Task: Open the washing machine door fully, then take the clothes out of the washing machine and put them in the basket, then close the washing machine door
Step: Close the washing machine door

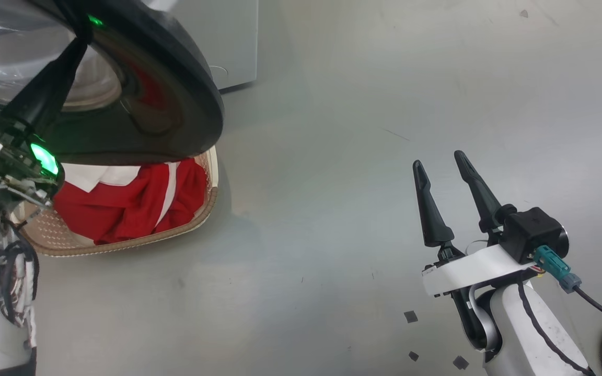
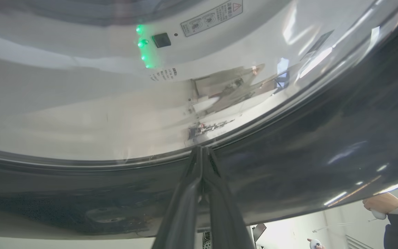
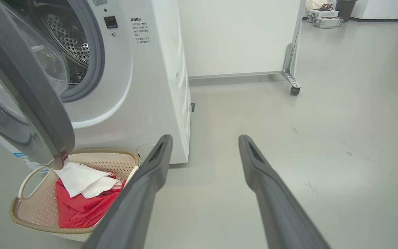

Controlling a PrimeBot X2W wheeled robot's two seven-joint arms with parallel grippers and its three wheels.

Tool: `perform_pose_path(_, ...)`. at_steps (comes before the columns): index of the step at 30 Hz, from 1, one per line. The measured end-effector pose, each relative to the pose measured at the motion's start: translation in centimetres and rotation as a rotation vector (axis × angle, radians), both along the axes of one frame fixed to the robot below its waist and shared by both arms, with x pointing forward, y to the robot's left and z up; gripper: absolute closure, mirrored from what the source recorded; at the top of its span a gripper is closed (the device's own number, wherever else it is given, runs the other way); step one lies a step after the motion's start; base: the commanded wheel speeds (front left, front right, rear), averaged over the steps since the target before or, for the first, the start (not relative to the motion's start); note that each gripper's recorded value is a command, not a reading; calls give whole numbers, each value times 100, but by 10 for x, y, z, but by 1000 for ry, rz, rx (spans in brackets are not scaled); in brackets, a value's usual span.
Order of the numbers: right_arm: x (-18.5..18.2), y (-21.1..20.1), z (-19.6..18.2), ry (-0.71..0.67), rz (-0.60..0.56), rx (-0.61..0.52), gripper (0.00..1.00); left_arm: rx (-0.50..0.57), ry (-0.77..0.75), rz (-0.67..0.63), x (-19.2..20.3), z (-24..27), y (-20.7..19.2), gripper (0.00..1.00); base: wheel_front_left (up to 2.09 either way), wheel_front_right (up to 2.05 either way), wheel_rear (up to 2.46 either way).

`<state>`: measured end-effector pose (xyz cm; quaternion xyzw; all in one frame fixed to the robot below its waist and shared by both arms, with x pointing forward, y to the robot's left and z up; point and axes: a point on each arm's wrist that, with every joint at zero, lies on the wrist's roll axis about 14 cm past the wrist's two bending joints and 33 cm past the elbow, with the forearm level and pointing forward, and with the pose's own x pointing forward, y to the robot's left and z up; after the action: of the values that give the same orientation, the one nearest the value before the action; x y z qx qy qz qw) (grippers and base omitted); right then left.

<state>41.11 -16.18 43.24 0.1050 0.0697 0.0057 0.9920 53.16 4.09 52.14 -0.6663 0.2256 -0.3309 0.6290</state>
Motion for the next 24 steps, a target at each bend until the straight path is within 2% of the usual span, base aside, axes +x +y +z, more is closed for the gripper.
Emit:
perform_pose_path(15, -3, -26, -13, 41, -76, -24, 0, -24, 35, 56, 59, -13, -28, 100, 0, 0, 0)
perform_pose_path(24, -3, -39, -7, 30, -110, -34, 0, -40, 56, 98, 84, -16, -34, 100, 0, 0, 0)
